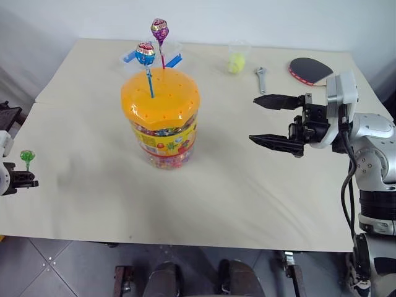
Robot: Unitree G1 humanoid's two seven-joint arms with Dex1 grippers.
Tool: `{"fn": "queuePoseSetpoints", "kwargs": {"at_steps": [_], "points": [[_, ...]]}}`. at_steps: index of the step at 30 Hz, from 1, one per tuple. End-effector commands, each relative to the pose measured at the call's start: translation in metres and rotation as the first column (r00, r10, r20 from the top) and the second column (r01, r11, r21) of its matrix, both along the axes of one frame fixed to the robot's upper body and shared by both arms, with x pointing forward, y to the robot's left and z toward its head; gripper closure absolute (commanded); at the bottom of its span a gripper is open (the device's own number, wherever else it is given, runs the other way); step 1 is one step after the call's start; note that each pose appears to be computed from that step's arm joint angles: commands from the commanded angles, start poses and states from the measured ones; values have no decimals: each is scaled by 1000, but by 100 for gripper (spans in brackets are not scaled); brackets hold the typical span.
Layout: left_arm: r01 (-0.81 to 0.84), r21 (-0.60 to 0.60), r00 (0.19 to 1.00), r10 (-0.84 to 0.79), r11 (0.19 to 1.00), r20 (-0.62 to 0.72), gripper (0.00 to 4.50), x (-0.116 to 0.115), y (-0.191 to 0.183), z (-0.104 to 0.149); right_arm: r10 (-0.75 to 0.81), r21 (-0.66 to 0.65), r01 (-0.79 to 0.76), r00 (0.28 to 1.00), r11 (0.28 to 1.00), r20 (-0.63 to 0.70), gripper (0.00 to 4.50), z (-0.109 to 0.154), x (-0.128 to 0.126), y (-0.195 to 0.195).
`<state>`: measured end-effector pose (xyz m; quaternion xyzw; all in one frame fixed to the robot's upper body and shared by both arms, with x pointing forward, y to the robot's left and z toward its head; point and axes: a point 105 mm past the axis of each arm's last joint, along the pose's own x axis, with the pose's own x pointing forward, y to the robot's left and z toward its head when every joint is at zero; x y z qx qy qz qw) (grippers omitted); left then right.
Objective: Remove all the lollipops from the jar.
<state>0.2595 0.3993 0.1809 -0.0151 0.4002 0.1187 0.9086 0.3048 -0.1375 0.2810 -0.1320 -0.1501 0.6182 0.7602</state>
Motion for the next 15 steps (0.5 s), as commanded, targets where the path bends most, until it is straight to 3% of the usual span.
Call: {"fn": "queuePoseSetpoints", "kwargs": {"at_steps": [1, 7, 13, 15], "points": [[-42, 43, 998, 40, 998, 47, 348, -3, 9, 23, 16, 6, -16, 998, 1000, 53, 0, 10, -4, 1], [9, 45, 998, -11, 999, 61, 164, -4, -1, 39, 17, -2, -17, 998, 1000, 54, 0, 11, -2, 0], [163, 66, 973, -171, 984, 157, 2, 0, -32, 78, 14, -6, -14, 998, 1000, 62, 0, 14, -1, -1], [328, 72, 901, -335, 942, 275, 2, 8, -64, 104, 13, -6, -13, 998, 1000, 67, 0, 14, 0, -2]]}}
